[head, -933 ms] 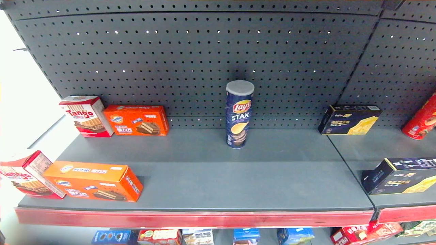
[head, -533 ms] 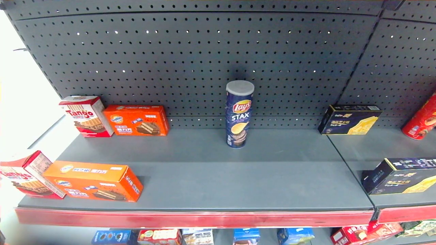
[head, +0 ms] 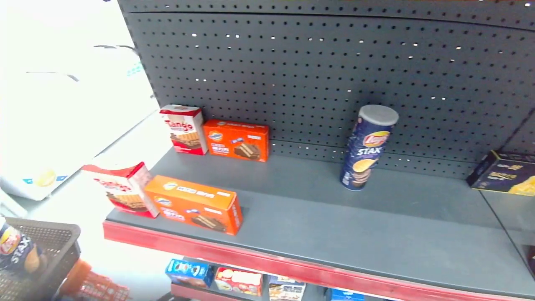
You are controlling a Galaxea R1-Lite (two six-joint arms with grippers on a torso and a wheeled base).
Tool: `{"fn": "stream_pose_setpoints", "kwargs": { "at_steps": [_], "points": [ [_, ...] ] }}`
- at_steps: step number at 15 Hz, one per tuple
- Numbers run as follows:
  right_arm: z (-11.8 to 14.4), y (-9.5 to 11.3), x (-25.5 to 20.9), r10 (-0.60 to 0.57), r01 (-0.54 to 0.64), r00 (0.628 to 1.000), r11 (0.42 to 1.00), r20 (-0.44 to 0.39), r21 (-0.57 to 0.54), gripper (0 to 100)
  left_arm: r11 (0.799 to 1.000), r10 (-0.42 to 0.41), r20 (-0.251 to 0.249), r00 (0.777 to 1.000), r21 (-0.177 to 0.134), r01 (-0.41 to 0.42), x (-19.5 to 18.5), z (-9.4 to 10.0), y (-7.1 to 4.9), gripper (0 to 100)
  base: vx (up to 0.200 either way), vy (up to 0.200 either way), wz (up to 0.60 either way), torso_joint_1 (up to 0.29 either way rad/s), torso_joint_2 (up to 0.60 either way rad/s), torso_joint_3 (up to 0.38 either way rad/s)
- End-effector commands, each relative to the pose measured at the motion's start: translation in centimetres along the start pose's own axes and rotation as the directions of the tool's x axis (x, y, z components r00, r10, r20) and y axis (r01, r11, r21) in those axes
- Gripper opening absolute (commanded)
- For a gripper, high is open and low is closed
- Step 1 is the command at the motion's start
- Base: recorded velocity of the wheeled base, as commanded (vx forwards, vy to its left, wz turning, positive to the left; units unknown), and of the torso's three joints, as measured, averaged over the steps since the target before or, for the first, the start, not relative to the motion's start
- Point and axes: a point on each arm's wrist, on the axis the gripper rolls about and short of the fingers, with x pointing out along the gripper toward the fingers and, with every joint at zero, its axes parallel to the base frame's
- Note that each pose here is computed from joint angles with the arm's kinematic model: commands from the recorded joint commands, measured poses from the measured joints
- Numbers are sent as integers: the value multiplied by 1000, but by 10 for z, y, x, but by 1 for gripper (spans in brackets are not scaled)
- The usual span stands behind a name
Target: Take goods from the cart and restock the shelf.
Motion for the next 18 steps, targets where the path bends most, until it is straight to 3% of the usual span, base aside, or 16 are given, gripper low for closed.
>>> {"fn": "stream_pose_setpoints", "kwargs": {
  "at_steps": [1,5,16,17,18],
  "points": [
    [0,0,0,0,0,1000,1000,1,0,100,1000,0,0,1000,0,0,0,0,0,100,0,0,600,12,7,-2],
    [0,0,0,2,-2,1000,1000,1,0,100,1000,0,0,1000,0,0,0,0,0,100,0,0,600,1,-2,0],
    [0,0,0,0,0,1000,1000,1,2,100,1000,0,0,1000,0,0,0,0,0,100,0,0,0,0,0,0],
    [0,0,0,0,0,1000,1000,1,2,100,1000,17,2,1000,-1,-17,0,1,0,100,0,0,0,0,0,0],
    [0,0,0,0,0,1000,1000,1,2,100,994,108,-5,994,9,-108,0,8,2,100,0,0,0,0,0,0]
  ]
}}
